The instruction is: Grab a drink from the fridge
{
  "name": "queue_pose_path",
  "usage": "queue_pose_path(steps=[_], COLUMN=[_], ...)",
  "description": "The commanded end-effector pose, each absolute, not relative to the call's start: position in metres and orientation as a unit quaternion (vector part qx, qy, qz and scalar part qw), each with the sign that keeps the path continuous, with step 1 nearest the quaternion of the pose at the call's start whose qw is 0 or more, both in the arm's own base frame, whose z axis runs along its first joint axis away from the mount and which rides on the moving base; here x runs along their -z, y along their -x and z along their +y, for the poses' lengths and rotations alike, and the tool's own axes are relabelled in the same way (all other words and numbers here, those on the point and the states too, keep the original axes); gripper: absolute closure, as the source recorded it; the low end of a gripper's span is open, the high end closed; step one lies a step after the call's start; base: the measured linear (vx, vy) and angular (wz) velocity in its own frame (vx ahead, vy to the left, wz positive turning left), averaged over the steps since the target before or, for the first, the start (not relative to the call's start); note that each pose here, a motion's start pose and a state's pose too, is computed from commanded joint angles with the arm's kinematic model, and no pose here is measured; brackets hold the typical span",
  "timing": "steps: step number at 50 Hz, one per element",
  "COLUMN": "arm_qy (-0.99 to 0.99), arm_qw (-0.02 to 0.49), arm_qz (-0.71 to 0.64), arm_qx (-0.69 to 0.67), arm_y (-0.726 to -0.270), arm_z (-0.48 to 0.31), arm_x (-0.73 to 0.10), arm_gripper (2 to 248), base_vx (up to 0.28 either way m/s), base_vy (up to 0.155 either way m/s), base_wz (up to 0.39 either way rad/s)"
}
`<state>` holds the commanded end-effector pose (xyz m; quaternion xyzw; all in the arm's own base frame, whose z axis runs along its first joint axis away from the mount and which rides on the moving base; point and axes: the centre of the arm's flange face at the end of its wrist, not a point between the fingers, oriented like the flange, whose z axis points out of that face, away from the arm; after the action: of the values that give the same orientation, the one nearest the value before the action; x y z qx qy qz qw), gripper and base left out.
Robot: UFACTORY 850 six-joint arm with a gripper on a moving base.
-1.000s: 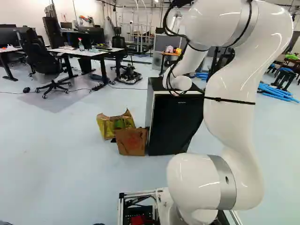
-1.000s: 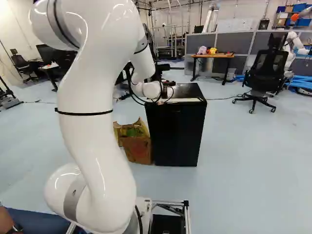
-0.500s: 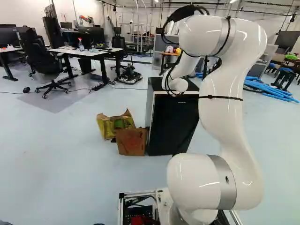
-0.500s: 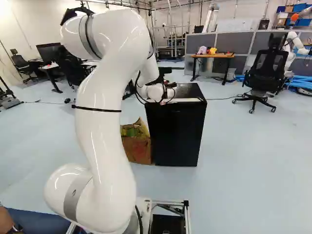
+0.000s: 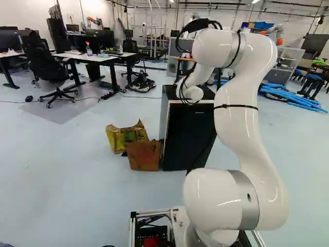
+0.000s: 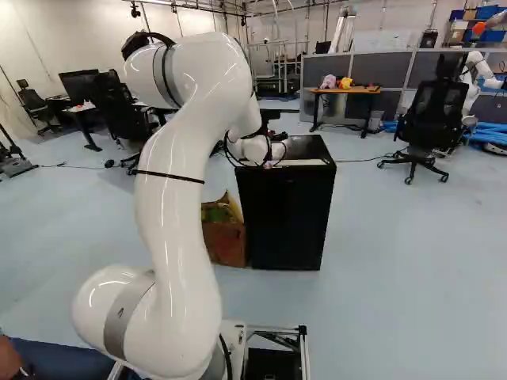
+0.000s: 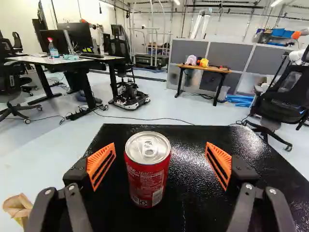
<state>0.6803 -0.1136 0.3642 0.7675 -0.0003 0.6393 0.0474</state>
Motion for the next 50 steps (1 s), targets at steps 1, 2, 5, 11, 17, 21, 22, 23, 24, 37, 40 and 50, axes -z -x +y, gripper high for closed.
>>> queue_pose_path(steps=[1,2,5,11,17,21,22,23,24,37,40,50], arm_qy=[-0.767,-0.767,-0.767,-0.767,-0.767,-0.766,-0.766,-0.766,-0.766,-0.766,-0.766,-0.766], arm_qw=[0.047,0.047,0.047,0.042,0.026,0.013,0.013,0.013,0.013,0.013,0.013,0.013], arm_qz=[0.000,0.000,0.000,-0.007,-0.026,-0.041,-0.041,-0.041,-0.041,-0.041,-0.041,-0.041], arm_qx=[-0.639,-0.639,-0.639,-0.640,-0.641,-0.641,-0.641,-0.641,-0.641,-0.641,-0.641,-0.641], arm_y=[-0.6803,-0.6803,-0.6803,-0.6803,-0.6803,-0.6803,-0.6803,-0.6803,-0.6803,-0.6803,-0.6803,-0.6803], arm_z=[-0.1136,-0.1136,-0.1136,-0.1136,-0.1136,-0.1136,-0.1136,-0.1136,-0.1136,-0.1136,-0.1136,-0.1136], arm_x=[-0.3642,-0.3642,-0.3642,-0.3642,-0.3642,-0.3642,-0.3642,-0.3642,-0.3642,-0.3642,-0.3642,-0.3642], arm_gripper=[3,3,3,3,3,3,3,3,3,8,8,84], base_vx=[0.000,0.000,0.000,0.000,0.000,0.000,0.000,0.000,0.000,0.000,0.000,0.000], base_vy=[0.000,0.000,0.000,0.000,0.000,0.000,0.000,0.000,0.000,0.000,0.000,0.000], base_wz=[0.000,0.000,0.000,0.000,0.000,0.000,0.000,0.000,0.000,0.000,0.000,0.000])
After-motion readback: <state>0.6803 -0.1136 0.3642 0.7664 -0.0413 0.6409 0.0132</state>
